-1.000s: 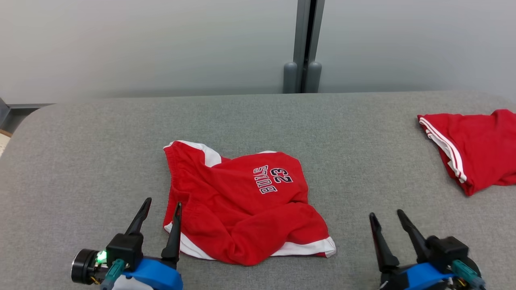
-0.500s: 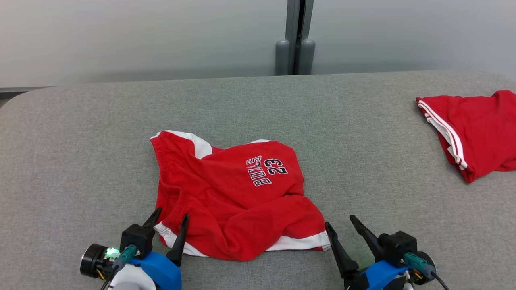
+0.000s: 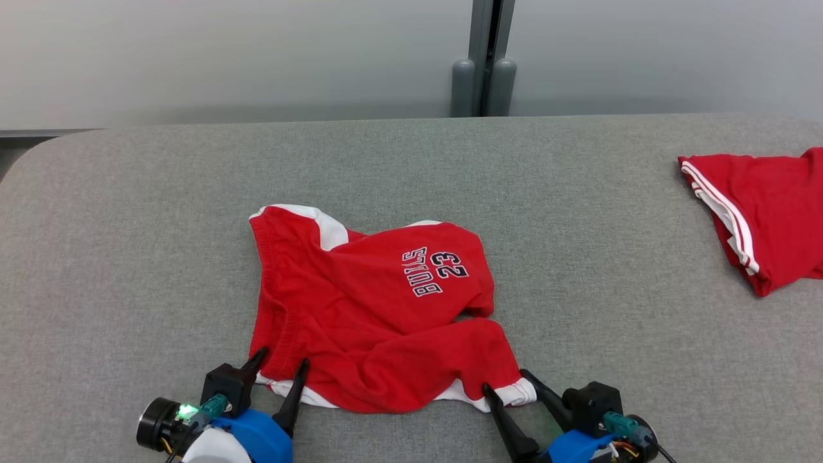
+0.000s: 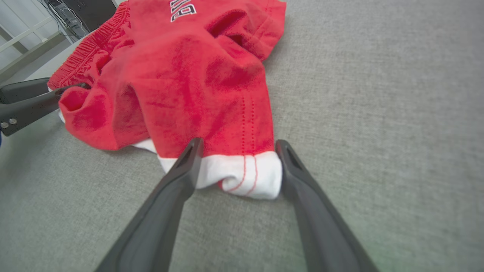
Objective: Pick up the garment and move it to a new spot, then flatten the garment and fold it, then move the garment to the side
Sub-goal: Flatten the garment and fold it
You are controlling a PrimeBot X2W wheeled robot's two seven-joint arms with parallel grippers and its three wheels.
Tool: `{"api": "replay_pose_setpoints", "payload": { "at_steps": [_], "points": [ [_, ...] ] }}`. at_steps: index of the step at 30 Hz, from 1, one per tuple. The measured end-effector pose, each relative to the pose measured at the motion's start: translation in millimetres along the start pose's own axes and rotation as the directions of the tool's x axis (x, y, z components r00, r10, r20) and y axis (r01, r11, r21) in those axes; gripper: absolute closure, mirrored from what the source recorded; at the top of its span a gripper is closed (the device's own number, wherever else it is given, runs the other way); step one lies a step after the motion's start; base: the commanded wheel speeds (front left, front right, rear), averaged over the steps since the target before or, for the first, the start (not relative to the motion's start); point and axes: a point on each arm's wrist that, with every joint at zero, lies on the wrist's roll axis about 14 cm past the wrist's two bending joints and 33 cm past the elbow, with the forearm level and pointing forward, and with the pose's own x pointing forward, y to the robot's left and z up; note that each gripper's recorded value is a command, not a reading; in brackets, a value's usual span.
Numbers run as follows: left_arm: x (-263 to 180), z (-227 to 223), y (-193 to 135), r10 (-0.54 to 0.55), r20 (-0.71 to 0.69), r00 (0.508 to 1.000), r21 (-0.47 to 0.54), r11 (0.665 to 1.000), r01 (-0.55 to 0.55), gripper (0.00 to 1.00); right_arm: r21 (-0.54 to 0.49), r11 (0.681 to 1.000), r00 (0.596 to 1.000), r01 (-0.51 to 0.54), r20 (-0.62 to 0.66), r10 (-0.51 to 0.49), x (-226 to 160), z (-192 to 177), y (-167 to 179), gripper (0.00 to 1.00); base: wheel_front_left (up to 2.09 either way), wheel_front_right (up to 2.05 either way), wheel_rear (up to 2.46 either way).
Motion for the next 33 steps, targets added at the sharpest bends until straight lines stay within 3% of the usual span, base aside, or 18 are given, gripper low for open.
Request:
{"api": "replay_pose_setpoints", "payload": {
  "at_steps": [5, 6, 8, 9, 10, 17, 22, 33],
  "points": [
    [-1.9, -7.7, -0.9, -0.009, -0.026, 1.000, -0.008, 1.000, 0.009, 0.00, 0.021, 1.000, 1.000, -0.020, 0.002, 0.020, 1.6, 0.4, 7.4, 0.00, 0.00, 0.00, 0.00],
    [-1.9, -8.3, -0.5, -0.009, -0.029, 1.000, -0.011, 1.000, 0.009, 0.00, 0.025, 0.999, 1.000, -0.024, 0.001, 0.024, 1.5, -0.2, 8.9, 0.43, 0.00, 0.00, 0.00],
    [-1.7, -9.1, -1.6, -0.013, -0.033, 0.999, -0.017, 1.000, 0.012, 0.71, 0.030, 0.999, 1.000, -0.030, 0.003, 0.030, 1.3, 0.3, 11.3, 1.00, 0.00, 0.00, 0.00],
    [-1.7, -9.5, -2.7, -0.016, -0.035, 0.999, -0.018, 1.000, 0.015, 0.89, 0.031, 0.999, 0.999, -0.035, 0.006, 0.035, 1.2, 1.2, 13.1, 1.00, 0.00, 0.00, 0.00],
    [-1.9, -10.0, -4.2, -0.020, -0.037, 0.999, -0.020, 1.000, 0.019, 1.00, 0.031, 0.999, 0.999, -0.040, 0.011, 0.040, 0.8, 2.3, 15.1, 1.00, 0.00, 0.00, 0.00],
    [-4.8, -2.6, -15.0, -0.055, -0.015, 0.998, -0.026, 0.998, 0.054, 1.00, 0.025, 0.998, 0.992, -0.053, 0.114, 0.049, -3.3, 32.2, 19.3, 1.00, 0.00, 0.00, 0.00],
    [-3.4, 49.4, -23.2, -0.083, 0.153, 0.985, -0.039, 0.995, 0.090, 1.00, 0.002, 1.000, 0.977, -0.017, 0.213, 0.016, -14.6, 61.9, 3.4, 1.00, 0.00, 0.00, 0.00],
    [-15.8, 145.1, -50.5, -0.159, 0.440, 0.884, -0.013, 0.983, 0.184, 1.00, -0.036, 0.997, 0.893, 0.069, 0.448, -0.045, -35.3, 144.8, -29.9, 1.00, 0.00, 0.00, 0.00]
  ]
}}
